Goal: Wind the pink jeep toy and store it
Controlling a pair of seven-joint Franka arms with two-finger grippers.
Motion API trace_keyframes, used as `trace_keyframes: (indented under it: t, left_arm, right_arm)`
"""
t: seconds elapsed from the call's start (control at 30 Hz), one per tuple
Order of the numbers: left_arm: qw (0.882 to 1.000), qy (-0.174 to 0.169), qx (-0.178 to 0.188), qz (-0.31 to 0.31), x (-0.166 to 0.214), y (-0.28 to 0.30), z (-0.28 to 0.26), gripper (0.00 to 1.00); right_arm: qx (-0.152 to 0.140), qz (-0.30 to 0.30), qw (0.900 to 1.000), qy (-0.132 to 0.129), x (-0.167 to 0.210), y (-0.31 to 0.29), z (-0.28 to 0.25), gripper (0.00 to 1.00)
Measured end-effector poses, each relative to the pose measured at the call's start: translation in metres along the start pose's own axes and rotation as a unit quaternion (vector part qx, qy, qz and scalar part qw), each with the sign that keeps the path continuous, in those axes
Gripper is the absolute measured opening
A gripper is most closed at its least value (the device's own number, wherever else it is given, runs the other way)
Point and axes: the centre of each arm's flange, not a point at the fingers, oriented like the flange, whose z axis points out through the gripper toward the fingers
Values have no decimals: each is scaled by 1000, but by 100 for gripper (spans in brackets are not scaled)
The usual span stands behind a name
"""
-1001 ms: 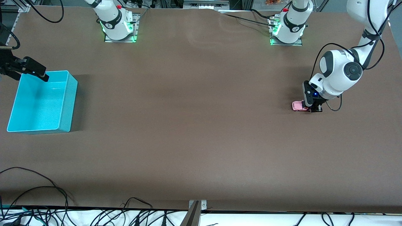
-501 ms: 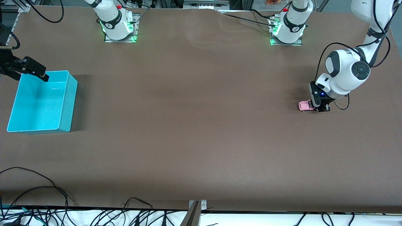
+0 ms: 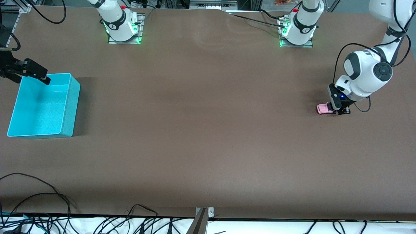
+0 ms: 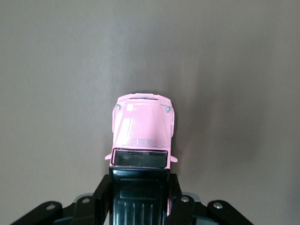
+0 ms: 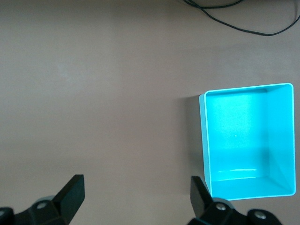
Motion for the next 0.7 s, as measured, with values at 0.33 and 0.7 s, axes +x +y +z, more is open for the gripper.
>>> trace_keyframes:
  t: [0.33, 0.7]
  left_arm:
    - [1000, -8, 0, 22, -26, 2, 1, 52]
    - [999, -19, -5, 35, -63, 11, 3, 52]
  right_arm:
    - [0, 0, 1000, 0, 0, 0, 0, 100]
    - [0, 0, 1000, 0, 0, 0, 0, 100]
